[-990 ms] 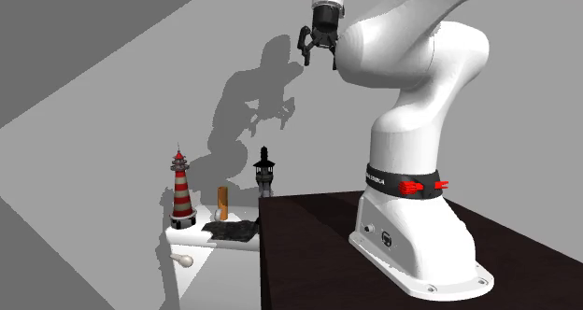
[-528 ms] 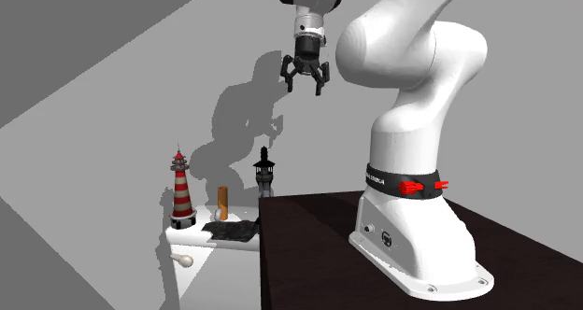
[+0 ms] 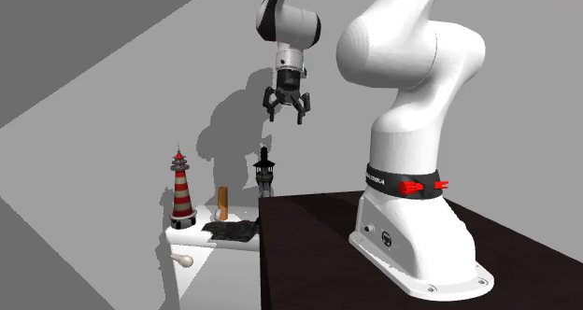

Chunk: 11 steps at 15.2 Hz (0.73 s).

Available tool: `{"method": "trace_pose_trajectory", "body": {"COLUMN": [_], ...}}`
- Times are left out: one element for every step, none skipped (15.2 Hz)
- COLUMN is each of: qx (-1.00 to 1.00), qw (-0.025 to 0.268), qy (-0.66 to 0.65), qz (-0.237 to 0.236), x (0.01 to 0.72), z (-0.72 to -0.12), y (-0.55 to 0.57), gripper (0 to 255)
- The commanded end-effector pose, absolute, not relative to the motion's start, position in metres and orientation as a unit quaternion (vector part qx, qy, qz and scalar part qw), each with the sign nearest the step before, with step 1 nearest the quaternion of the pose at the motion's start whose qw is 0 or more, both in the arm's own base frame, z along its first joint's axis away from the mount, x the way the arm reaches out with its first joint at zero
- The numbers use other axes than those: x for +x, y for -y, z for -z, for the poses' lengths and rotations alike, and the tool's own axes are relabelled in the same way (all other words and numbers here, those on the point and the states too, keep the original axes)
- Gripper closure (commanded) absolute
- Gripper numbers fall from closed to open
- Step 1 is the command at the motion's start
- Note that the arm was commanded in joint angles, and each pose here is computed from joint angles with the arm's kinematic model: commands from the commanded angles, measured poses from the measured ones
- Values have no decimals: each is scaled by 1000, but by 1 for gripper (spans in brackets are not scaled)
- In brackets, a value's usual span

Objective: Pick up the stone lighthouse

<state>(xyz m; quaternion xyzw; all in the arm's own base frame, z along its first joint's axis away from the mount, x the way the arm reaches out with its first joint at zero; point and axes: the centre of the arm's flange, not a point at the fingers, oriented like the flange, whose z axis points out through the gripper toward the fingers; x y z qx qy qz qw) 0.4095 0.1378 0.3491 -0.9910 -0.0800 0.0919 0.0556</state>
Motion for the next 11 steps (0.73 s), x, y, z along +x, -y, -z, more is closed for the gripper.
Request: {"method": "trace_pose_trajectory", "body": {"qx": [-990,-989,-988,-988,-987,-986,-985,-984,-983,-983,-983], "qw": [58,59,59,60,61,62,63,64,65,65,65], "qy": [82,83,83,84,85,86,87,88,89,89,89], "qz": [-103,-108,-113,-119,-124,-129,-135,-140,-145,-148,-148], "x": [414,417,419,422,424,427,429,431,432,433,433], "z": [-328,-317,-305,-294,-282,-271,-259,-247,-236,-230,-225], "y": [-153,-160,-167,-174,-181,-188,-195,-203,-210,-213,-213], "gripper": [0,0,0,0,0,0,0,0,0,0,0]}}
